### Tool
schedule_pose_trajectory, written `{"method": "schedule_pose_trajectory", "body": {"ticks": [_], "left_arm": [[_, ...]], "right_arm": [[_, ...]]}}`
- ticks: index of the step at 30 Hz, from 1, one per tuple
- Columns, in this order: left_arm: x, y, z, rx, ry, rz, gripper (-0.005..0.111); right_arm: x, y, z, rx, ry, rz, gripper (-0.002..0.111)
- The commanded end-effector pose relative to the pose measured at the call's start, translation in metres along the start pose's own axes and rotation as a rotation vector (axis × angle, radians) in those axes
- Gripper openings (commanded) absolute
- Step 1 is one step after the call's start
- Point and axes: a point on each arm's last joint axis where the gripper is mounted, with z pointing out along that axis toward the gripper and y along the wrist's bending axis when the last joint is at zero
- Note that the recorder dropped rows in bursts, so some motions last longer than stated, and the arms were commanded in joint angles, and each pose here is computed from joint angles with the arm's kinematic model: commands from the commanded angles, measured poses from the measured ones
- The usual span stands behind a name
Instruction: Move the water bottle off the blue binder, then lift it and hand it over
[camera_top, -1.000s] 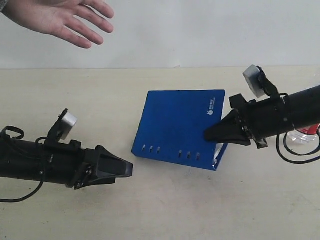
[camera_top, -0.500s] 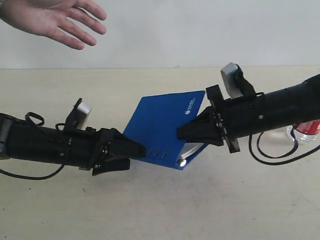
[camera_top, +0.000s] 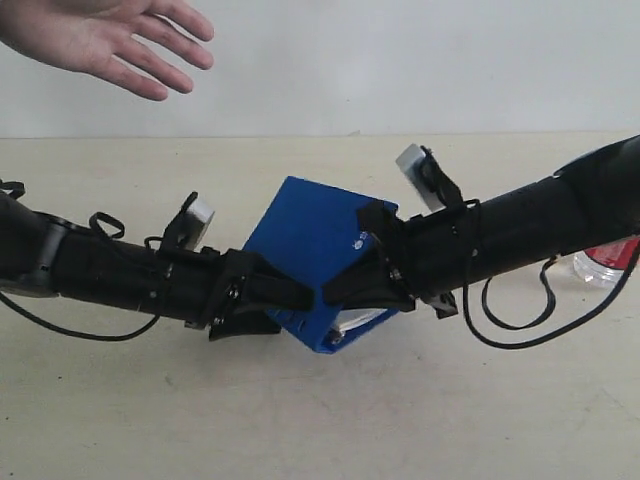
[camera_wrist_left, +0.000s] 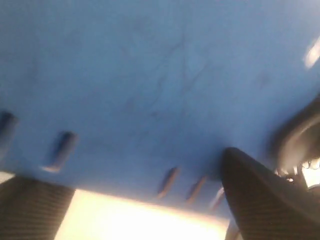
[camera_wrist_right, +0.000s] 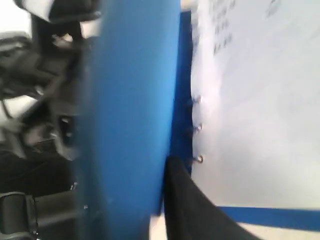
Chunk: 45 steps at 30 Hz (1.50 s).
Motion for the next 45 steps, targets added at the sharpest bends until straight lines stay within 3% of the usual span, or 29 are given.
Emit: {"method": "schedule_pose_trajectory", "body": {"ticks": [1, 10, 12, 16, 18, 19, 24, 28, 30, 34, 38, 45], "left_arm": [[-0.017, -0.029, 0.004, 0.194, -0.045, 0.035, 0.074], [-0.021, -0.03, 0.004, 0.197, -0.052, 0.066, 0.073], [-0.021, -0.03, 0.004, 0.197, -0.053, 0.078, 0.068], [-0.021, -0.03, 0.004, 0.197, -0.053, 0.078, 0.036], [-0.021, -0.03, 0.004, 0.197, -0.053, 0.078, 0.009], [-0.021, -0.03, 0.004, 0.196, -0.054, 0.084, 0.006], [-0.021, -0.03, 0.004, 0.196, -0.054, 0.091, 0.005], [-0.023, -0.027, 0.0, 0.19, -0.069, 0.099, 0.005], [-0.025, -0.025, -0.003, 0.186, -0.078, 0.098, 0.005], [-0.027, -0.022, -0.009, 0.178, -0.096, 0.092, 0.005], [-0.028, -0.021, -0.01, 0.177, -0.098, 0.091, 0.005], [-0.008, -0.015, -0.009, 0.127, 0.1, 0.172, 0.005]], "right_arm": [[0.009, 0.012, 0.017, -0.008, 0.041, 0.019, 0.0], [0.004, 0.004, 0.017, 0.082, -0.014, 0.011, 0.0], [0.006, 0.004, 0.017, 0.089, 0.007, 0.006, 0.0], [0.011, 0.003, 0.017, 0.092, 0.069, -0.018, 0.0], [0.014, 0.004, 0.016, 0.086, 0.096, -0.03, 0.0], [0.015, 0.004, 0.016, 0.083, 0.106, -0.036, 0.0], [0.02, 0.004, 0.015, 0.075, 0.175, -0.134, 0.0], [0.036, -0.004, 0.01, 0.138, 0.365, -0.235, 0.001], [0.045, -0.011, 0.005, 0.198, 0.483, -0.244, 0.007], [0.058, -0.021, -0.007, 0.322, 0.678, -0.205, 0.032], [0.062, -0.027, -0.015, 0.433, 0.747, -0.14, 0.052], [0.061, -0.026, -0.018, 0.453, 0.748, -0.187, 0.054]]}}
